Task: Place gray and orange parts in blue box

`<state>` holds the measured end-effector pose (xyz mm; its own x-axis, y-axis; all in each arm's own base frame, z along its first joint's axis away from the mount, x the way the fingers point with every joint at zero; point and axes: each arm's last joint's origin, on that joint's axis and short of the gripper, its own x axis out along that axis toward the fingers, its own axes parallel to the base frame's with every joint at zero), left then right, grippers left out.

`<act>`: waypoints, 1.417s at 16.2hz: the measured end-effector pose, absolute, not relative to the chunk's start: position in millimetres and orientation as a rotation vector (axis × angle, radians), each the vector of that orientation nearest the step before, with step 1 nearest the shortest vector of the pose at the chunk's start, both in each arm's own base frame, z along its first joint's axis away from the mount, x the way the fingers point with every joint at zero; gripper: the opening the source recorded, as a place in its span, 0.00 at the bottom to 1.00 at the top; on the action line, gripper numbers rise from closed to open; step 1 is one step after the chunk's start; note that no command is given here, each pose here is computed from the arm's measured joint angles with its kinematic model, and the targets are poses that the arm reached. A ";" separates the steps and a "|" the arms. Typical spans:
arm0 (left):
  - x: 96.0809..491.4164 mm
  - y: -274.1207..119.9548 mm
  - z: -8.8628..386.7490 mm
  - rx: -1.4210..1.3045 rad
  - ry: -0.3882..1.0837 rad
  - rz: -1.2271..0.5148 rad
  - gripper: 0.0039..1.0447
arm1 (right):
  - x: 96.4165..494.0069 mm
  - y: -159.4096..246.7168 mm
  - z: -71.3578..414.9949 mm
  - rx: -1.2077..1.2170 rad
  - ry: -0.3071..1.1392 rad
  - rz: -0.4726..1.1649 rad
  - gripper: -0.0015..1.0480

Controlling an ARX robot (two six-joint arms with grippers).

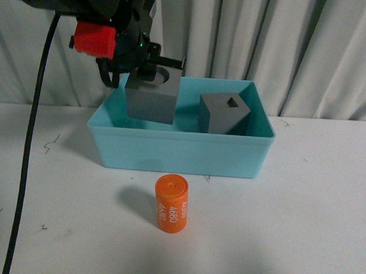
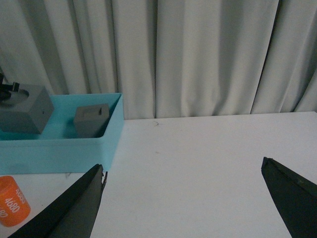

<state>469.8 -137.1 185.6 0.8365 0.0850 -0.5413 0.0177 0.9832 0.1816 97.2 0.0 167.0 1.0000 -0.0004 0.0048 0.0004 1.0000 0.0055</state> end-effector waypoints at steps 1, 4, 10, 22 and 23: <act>475.0 -132.0 175.5 0.201 0.607 0.053 0.17 | 97.2 0.0 167.0 0.006 -0.005 0.000 0.94; 483.3 -126.3 168.2 0.206 0.629 0.080 0.17 | 97.2 0.0 167.1 0.006 -0.005 0.000 0.94; 484.0 -128.8 166.9 0.188 0.619 0.070 0.44 | 97.2 0.0 167.0 0.006 -0.005 0.000 0.94; 136.2 -38.1 179.1 -0.079 0.011 0.014 0.46 | 97.2 0.0 166.9 0.006 -0.004 -0.001 0.94; 128.0 -23.6 173.5 -0.019 0.017 0.004 0.11 | 97.2 0.0 167.0 0.006 -0.005 -0.001 0.94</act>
<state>128.0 -23.6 173.5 0.9998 0.0039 -0.0172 -0.0042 0.9998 -0.0185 97.2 0.0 167.0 1.0000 -0.0011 0.0048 0.0011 1.0000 0.0055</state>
